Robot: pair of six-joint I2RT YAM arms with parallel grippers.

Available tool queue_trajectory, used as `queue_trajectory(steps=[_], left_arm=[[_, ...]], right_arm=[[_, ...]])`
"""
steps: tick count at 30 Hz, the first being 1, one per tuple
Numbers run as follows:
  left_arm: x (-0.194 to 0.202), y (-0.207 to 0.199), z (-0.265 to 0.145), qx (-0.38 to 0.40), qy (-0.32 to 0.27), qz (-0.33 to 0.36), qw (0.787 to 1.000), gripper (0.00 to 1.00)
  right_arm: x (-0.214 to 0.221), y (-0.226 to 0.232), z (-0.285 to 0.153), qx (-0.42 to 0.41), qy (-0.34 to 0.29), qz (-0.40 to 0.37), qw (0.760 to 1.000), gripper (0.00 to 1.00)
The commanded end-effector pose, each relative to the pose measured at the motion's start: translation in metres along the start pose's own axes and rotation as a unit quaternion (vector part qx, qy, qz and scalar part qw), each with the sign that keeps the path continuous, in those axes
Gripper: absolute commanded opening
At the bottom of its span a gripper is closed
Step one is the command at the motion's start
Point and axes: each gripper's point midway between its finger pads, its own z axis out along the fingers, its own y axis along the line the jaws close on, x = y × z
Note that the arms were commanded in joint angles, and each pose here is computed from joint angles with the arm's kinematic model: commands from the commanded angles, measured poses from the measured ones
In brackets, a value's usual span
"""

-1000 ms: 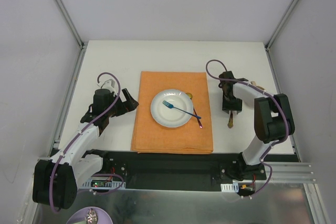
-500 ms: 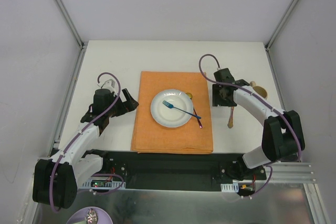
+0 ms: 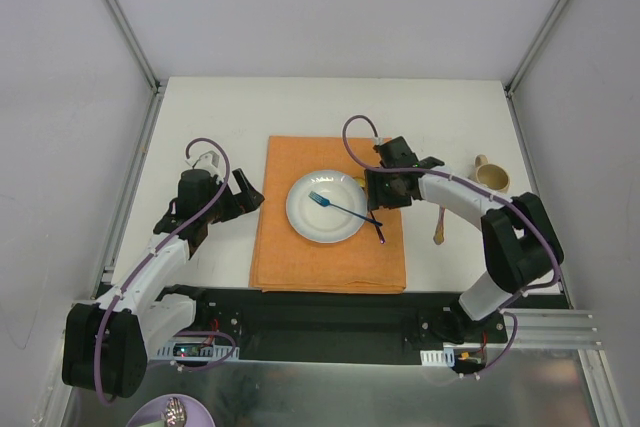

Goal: Set the dinner table for one person
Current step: Adjust the utensils on the napkin.

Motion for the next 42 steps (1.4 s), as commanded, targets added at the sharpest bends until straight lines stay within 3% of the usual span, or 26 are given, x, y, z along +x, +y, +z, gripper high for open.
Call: queue_trajectory(steps=[1, 8, 17, 27, 33, 42], left_arm=[[-0.006, -0.002, -0.002, 0.0, -0.014, 0.018, 1.0, 0.99], [-0.005, -0.001, -0.002, 0.0, -0.015, 0.019, 1.0, 0.99], [-0.004, -0.001, -0.001, -0.001, -0.011, 0.018, 1.0, 0.99], [-0.004, 0.0, 0.0, -0.003, -0.01, 0.017, 1.0, 0.99], [-0.004, 0.0, -0.001, -0.003, -0.011, 0.017, 1.0, 0.99], [-0.005, -0.001, -0.001, -0.001, -0.012, 0.018, 1.0, 0.99]], right_arm=[[-0.014, 0.027, 0.005, -0.046, -0.019, 0.001, 0.999, 0.61], [-0.02, 0.039, 0.0, -0.048, -0.026, -0.008, 0.998, 0.61], [-0.035, 0.023, -0.029, 0.017, -0.065, -0.03, 0.997, 0.61], [-0.032, 0.035, -0.036, -0.008, -0.064, -0.039, 0.997, 0.61], [-0.02, 0.059, -0.036, -0.046, -0.059, -0.104, 0.992, 0.6], [-0.015, 0.062, -0.025, -0.034, -0.044, -0.122, 0.991, 0.6]])
